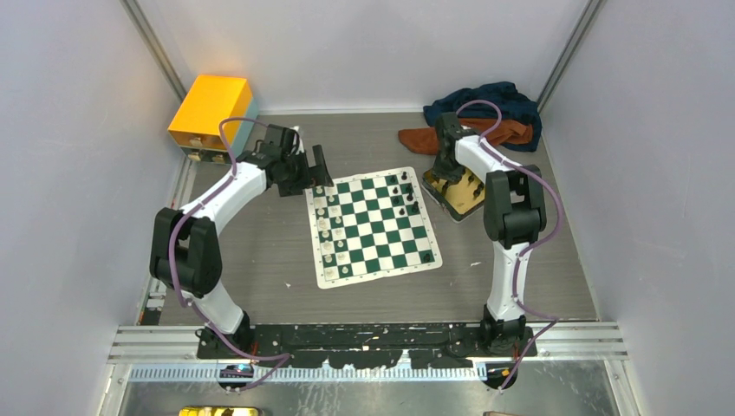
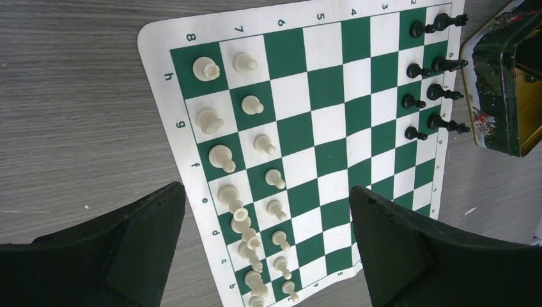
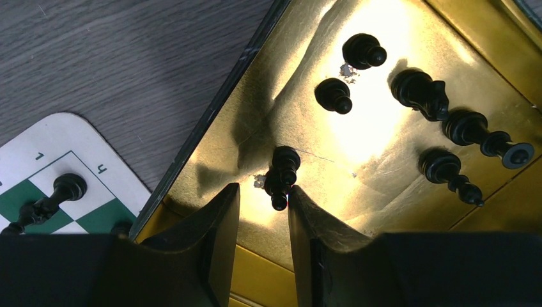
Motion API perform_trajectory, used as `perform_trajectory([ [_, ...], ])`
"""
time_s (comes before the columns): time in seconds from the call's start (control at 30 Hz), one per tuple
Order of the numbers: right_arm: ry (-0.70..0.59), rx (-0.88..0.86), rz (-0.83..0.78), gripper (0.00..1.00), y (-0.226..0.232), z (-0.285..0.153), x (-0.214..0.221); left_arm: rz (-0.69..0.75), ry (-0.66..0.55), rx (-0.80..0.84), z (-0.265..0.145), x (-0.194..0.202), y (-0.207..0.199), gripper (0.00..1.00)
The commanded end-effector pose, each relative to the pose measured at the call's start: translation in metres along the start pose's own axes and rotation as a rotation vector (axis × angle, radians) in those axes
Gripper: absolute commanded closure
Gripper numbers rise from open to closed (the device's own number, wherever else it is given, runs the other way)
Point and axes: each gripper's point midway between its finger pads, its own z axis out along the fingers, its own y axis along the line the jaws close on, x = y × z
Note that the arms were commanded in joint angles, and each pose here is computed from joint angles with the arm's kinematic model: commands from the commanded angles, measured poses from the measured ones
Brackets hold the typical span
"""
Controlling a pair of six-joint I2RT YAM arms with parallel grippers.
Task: Set up the chess pieces on the board
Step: Pick up the chess piece from the storage box.
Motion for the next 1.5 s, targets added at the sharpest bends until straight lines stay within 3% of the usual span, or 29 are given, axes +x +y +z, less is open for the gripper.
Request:
perform_trajectory([
  [0.0,-0.057,-0.022,0.011,0.6,0.004,-0.012,-0.023,0.027,-0.065,0.047,-0.005,-0.022,-0.014,0.0],
  [0.27,-0.041,-0.012,0.008,0.64,-0.001,-0.007,-0.017,0.021,-0.062,0.046,-0.004,-0.021,-0.012,0.0],
  [0.7,-0.041,-0.016,0.01,0.99,-0.004,-0.007,-0.019,0.021,-0.063,0.038,-0.004,-0.022,-0.011,0.0],
  [1.47,-0.178,-0.118,0.011,0.99,0.0,-0.088,-0.059,0.015,-0.098,0.018,-0.019,-0.024,-0.009,0.0],
])
